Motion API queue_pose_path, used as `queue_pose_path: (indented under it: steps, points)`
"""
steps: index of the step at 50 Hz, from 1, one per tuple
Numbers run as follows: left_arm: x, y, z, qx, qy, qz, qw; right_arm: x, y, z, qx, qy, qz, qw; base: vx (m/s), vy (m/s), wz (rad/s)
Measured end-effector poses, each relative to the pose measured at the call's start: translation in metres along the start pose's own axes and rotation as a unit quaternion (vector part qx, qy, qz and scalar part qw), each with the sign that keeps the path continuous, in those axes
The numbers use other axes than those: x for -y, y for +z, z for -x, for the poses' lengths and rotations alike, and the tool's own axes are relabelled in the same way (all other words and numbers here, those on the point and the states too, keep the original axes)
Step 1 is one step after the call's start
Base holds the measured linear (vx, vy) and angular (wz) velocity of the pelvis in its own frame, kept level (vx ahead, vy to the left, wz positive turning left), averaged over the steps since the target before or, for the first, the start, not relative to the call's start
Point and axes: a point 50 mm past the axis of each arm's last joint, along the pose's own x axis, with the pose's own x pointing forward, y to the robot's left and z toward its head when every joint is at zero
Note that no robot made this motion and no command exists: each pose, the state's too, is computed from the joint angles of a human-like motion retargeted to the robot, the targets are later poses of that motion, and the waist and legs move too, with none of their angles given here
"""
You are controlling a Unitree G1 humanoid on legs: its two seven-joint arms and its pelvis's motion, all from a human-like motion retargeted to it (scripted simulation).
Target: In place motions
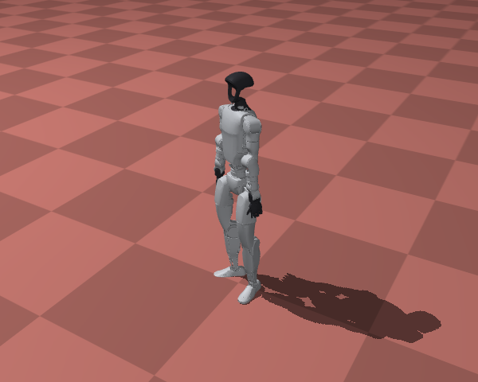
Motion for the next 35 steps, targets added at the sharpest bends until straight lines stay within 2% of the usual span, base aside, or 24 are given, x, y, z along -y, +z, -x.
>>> queue_pose_path:
  steps: [35]
  points:
    - [-0.0001, 0.0001, 0.0001, 0.000, -0.001, 0.002, 1.000, -0.0003, -0.0001, 0.0000, -0.001, 0.002, 0.002, 1.000, 0.00, 0.00, 0.00]
